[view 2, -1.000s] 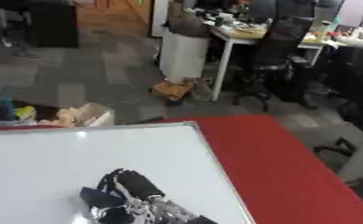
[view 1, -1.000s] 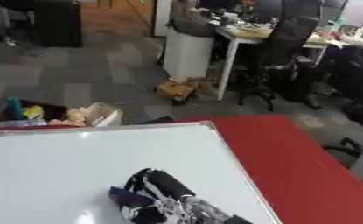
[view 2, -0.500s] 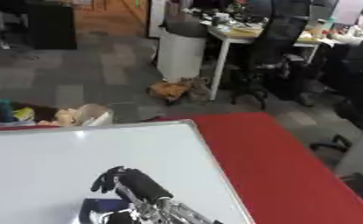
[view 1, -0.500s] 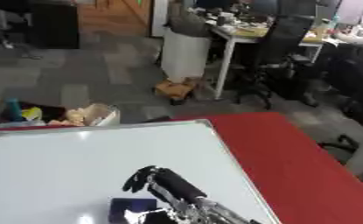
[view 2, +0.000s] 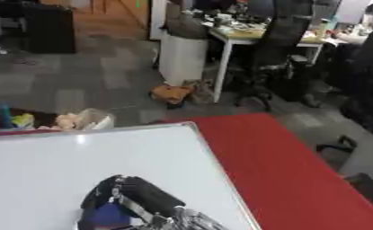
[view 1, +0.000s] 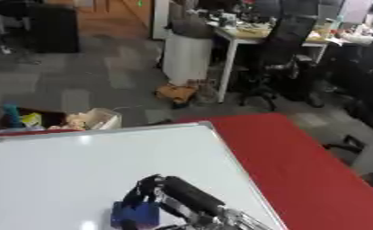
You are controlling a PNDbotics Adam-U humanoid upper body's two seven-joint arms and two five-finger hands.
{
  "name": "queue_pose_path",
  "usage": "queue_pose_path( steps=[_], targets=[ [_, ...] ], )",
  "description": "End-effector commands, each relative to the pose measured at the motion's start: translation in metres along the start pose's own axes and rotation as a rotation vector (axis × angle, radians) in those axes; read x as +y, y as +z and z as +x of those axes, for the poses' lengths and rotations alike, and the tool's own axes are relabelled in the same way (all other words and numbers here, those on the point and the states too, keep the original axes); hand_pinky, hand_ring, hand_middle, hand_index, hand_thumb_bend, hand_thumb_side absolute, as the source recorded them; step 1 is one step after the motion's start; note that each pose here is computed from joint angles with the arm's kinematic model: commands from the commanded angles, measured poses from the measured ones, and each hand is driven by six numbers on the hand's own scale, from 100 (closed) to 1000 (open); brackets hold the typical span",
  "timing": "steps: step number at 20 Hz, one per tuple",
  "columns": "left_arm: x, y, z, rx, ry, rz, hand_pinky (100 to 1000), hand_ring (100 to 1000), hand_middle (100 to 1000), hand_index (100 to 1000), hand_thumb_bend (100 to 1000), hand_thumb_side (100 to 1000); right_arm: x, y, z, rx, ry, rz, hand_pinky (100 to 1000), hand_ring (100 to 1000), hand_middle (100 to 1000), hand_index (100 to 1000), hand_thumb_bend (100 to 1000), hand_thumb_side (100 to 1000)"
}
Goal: Wipe the whiteboard clean with a brush.
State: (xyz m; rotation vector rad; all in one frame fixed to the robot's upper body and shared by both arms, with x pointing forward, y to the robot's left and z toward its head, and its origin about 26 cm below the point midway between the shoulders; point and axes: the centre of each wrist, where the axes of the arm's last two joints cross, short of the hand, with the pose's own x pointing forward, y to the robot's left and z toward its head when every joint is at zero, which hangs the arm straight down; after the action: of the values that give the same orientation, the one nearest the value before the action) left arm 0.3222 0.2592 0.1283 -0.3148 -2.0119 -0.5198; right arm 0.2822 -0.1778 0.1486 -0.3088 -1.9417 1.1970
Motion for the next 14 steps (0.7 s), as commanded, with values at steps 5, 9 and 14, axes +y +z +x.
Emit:
queue_pose_path(
  steps=[5, 9, 14],
  targets=[
    [0.009, 0.006, 0.001, 0.012, -0.028, 0.040, 437, 528, 573, 841, 742, 512, -0.014, 0.014, -0.005, -0.064, -0.072, -0.106, 631, 698, 570, 732, 100, 521],
    [0.012, 0.009, -0.002, 0.023, -0.032, 0.063, 437, 530, 575, 841, 743, 511, -0.015, 0.025, -0.015, -0.020, -0.141, -0.205, 632, 701, 567, 731, 100, 561],
    [0.013, 0.011, -0.004, 0.031, -0.033, 0.079, 438, 533, 578, 840, 745, 511, -0.016, 0.040, -0.027, 0.083, -0.217, -0.335, 634, 700, 559, 722, 100, 607]
  ],
)
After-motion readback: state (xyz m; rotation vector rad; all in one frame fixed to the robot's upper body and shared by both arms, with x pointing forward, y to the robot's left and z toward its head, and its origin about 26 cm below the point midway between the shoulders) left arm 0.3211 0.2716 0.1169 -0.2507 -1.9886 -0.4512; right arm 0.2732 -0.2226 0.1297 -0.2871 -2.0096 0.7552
